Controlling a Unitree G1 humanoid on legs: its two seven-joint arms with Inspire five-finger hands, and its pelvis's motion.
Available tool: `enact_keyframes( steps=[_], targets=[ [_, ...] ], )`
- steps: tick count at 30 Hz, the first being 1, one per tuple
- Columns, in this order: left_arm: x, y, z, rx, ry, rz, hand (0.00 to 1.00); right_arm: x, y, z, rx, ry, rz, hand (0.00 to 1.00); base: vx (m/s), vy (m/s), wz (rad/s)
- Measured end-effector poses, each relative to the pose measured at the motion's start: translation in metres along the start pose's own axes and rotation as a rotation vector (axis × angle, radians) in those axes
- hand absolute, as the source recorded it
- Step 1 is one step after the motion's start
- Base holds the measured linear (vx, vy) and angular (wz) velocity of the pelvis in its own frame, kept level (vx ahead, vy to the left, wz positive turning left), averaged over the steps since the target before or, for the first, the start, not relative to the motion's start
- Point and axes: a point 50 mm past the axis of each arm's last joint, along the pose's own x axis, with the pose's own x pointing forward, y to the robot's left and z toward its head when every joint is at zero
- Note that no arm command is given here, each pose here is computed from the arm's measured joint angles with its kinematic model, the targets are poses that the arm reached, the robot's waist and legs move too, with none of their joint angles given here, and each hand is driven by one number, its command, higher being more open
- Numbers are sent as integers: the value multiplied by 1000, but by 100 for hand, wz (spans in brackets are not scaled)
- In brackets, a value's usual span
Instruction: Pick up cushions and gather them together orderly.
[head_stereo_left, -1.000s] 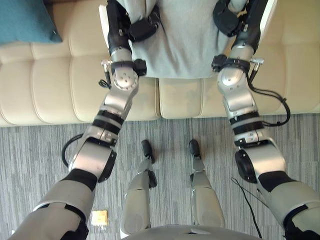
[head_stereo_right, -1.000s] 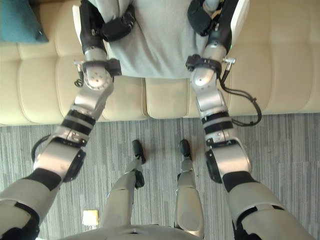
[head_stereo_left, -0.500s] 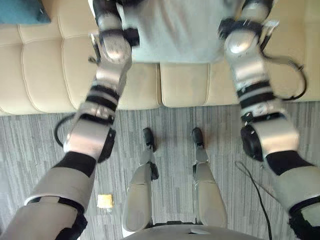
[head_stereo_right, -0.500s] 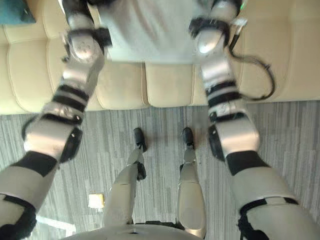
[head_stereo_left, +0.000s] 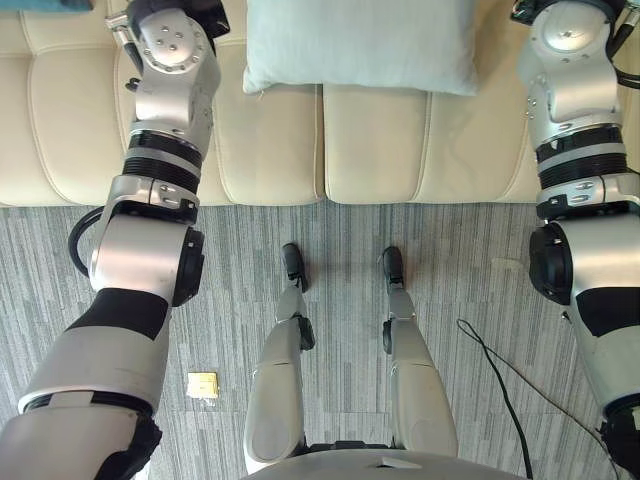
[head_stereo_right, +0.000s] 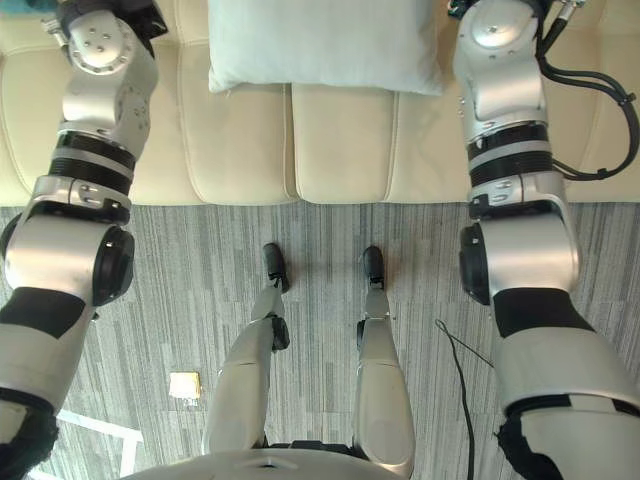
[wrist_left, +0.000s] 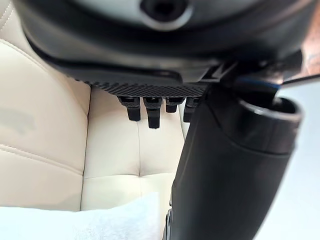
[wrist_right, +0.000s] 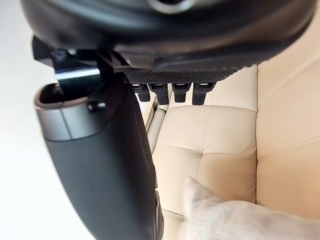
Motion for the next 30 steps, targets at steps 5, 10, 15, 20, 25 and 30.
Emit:
enact_keyframes(
  steps=[5, 10, 15, 20, 25, 30],
  targets=[
    [3, 33, -13, -62, 58, 84, 100, 4, -28, -15, 77, 67, -43, 100, 91, 23, 5],
    [-12, 79, -40, -125, 113, 203, 100, -5, -68, -39, 137, 113, -122, 100, 113, 16, 1],
    [-64, 106, -80, -86, 166, 159, 100, -56, -106, -85, 85, 152, -69, 100, 129, 23, 2],
    [-192, 129, -157, -81, 487, 90, 100, -166, -137, -153, -8, 387, 22, 100, 156, 10, 8],
    [-320, 160, -201, -5, 908, 75, 100, -283, -161, -200, -92, 753, 90, 100, 133, -7, 6],
    [-411, 201, -209, 167, 1221, 28, 100, -384, -188, -219, -205, 1098, 189, 100, 118, 12, 4]
  ],
)
